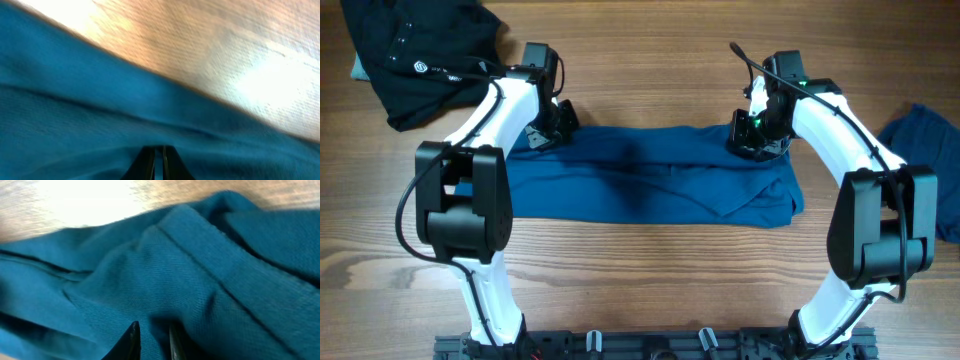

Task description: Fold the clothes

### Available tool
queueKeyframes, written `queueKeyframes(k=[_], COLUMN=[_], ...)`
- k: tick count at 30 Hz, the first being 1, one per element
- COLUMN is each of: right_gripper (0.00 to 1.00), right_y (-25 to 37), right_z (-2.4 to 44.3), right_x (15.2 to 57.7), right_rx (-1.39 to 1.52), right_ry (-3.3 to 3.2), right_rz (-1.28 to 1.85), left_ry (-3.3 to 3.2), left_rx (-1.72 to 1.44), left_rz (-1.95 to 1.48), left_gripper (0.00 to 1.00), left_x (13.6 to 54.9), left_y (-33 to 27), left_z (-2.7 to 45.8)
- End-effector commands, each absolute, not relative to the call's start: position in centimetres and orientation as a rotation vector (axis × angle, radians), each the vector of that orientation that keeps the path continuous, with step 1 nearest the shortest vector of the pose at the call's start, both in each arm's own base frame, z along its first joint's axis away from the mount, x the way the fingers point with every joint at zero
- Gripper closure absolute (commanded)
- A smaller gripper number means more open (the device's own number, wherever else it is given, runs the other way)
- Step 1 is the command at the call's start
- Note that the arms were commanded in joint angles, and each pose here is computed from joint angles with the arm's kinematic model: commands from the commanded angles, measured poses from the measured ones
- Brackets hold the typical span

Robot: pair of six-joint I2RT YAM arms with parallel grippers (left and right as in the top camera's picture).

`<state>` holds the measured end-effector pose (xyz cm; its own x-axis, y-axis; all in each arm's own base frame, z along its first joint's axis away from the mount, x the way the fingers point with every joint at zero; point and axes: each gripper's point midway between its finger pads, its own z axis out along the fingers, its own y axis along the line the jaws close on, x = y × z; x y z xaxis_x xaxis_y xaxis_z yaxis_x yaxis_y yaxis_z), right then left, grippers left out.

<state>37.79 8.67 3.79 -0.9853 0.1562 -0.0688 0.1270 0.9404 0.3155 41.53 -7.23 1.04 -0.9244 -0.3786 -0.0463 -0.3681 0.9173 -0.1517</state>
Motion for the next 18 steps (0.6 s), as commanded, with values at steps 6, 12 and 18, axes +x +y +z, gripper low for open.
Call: queueKeyframes(k=[6, 12, 18], right_gripper=[0.80, 0.80, 0.82], right_y=[6.5, 4.4, 3.4], right_z=[2.3, 2.0, 2.0], right_x=[37.1, 36.1, 35.0], right_rx=[0.283, 0.420, 0.568], right_ry=[3.046, 3.068, 3.083], right_rz=[0.287, 0.094, -0.002], left_ry=[2.953, 2.912, 2.870], left_rx=[-0.685, -0.769, -0.897], left_rz=[0.065, 0.244, 0.319], left_gripper=[0.91, 0.88, 0.93], left_x=[41.6, 41.2, 40.5], left_y=[-0.7, 4.1, 8.1], left_z=[0.0, 0.2, 0.3])
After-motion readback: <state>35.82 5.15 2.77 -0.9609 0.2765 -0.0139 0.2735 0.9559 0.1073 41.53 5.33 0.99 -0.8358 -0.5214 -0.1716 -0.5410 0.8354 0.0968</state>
